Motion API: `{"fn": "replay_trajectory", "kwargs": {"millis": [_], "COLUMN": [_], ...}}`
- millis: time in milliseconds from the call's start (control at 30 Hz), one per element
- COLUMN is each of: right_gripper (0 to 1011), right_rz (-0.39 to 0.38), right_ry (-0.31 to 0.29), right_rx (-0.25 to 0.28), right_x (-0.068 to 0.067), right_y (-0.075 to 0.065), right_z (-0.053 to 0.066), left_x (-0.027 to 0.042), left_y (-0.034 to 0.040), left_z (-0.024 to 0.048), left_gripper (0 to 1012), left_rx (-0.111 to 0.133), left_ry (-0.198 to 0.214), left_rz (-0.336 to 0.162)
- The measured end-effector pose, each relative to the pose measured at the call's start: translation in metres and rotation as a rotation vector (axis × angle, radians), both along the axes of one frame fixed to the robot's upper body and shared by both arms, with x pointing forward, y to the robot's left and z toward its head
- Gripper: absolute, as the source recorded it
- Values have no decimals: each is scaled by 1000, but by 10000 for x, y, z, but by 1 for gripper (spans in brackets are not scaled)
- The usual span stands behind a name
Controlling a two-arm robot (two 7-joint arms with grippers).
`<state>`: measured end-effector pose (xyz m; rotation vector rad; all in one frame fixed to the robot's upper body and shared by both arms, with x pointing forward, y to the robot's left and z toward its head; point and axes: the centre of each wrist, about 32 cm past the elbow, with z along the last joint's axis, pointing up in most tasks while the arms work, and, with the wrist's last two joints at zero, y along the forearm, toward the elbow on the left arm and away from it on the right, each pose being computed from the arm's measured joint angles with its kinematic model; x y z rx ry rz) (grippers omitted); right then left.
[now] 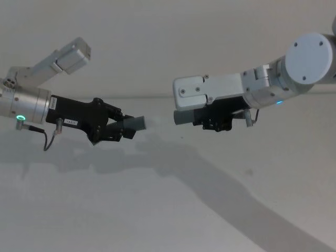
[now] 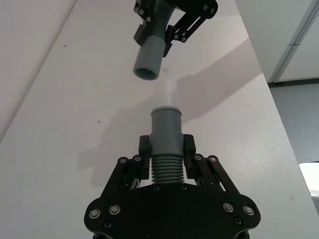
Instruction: Use both hands to pick up one end of the pipe from the table, align the ends, and insert them.
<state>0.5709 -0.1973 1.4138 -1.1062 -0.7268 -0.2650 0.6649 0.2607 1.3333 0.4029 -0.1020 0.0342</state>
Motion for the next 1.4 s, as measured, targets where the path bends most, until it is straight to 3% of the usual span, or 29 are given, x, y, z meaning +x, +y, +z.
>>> {"fn": "replay_trajectory", "kwargs": {"millis": [367,867,1400], "right_gripper": [286,286,286], "right_rz": [-3,7,9], "right_ry": [42,60,84], "right_rx": [-26,-4,1], "right_x": [-28,-79,-81], "right_y": [61,172,298], "right_z": [101,256,296], "left_x": [0,0,0], "left_y": [0,0,0], "left_z": [0,0,0], "left_gripper": [358,358,358], "left_rx": [0,0,0], "left_ry": [0,0,0], "left_rz": [0,0,0]}}
